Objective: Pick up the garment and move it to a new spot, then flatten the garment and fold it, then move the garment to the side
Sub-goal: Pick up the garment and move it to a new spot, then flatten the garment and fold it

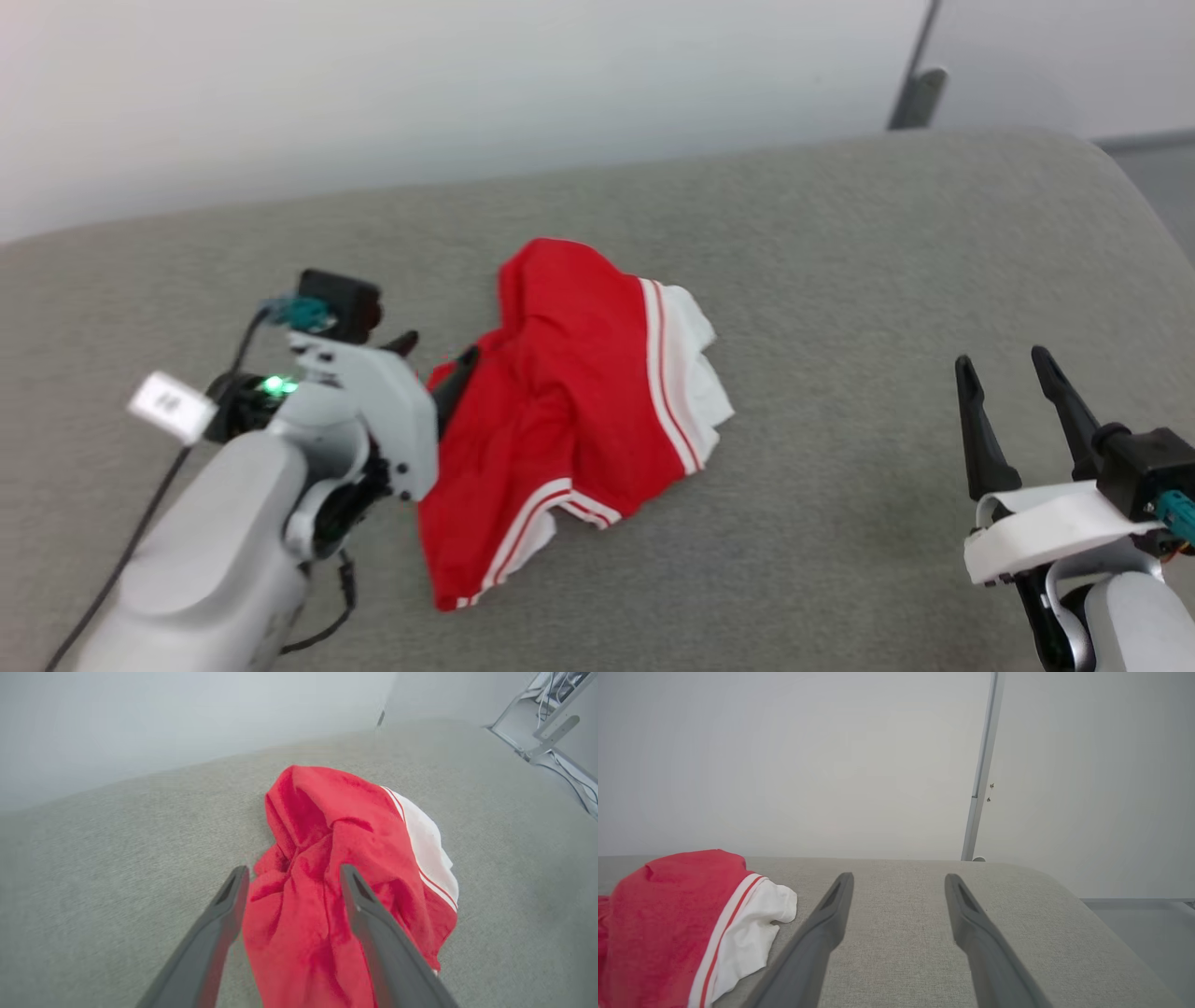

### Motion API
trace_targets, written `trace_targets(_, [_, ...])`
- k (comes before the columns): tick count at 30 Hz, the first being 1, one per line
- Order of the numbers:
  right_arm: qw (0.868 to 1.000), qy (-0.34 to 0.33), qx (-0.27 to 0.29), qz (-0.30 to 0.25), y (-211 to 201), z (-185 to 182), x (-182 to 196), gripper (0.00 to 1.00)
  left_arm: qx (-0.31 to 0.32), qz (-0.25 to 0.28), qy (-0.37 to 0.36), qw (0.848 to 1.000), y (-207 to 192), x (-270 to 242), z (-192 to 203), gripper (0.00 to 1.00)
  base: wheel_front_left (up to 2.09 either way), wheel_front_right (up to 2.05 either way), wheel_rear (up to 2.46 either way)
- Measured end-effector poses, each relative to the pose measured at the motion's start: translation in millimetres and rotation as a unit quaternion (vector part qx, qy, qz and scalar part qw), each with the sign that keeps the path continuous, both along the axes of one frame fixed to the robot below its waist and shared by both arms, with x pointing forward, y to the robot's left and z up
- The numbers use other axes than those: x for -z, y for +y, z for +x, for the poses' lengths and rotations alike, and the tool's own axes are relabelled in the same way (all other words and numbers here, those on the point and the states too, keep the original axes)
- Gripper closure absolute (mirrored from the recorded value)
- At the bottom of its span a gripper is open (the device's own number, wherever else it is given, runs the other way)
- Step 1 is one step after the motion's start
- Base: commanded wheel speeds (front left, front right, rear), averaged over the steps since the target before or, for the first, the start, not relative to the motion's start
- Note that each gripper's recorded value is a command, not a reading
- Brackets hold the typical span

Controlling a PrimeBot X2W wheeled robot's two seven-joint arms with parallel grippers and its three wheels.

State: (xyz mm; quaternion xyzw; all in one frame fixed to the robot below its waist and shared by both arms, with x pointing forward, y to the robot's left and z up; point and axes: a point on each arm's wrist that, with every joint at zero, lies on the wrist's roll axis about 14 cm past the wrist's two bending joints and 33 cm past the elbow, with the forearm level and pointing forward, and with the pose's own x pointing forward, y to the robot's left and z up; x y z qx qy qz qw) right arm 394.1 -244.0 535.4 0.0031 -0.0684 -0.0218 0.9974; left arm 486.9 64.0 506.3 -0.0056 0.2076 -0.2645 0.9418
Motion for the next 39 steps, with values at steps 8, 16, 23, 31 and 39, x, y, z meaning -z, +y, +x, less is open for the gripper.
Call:
trace_targets(8, [0.999,-0.01,-0.039,-0.003,24.0,5.5,-6.5,0.0,-0.107,-0.026,-0.103,0.989,86.3,-38.2,-21.1,0.0,0.0,0.0,0.0])
trace_targets(16, [0.998,-0.023,-0.062,-0.007,38.9,7.9,-15.2,0.0,-0.19,-0.025,-0.171,0.966,160.3,-48.1,-65.7,0.0,0.0,0.0,0.0])
trace_targets(23, [0.997,-0.027,-0.068,-0.009,42.8,6.1,-18.3,0.0,-0.257,-0.024,-0.203,0.944,210.4,-41.4,-103.6,0.0,0.0,0.0,0.0])
trace_targets(31, [0.998,-0.026,-0.062,-0.004,40.0,2.1,-16.1,0.0,-0.314,-0.065,-0.195,0.927,237.8,-29.5,-134.1,0.0,0.0,0.0,0.0])
trace_targets(39, [0.998,-0.019,-0.061,-0.001,40.9,-0.4,-10.2,0.0,-0.326,-0.068,-0.197,0.922,242.7,-26.5,-145.9,0.0,0.0,0.0,0.0])
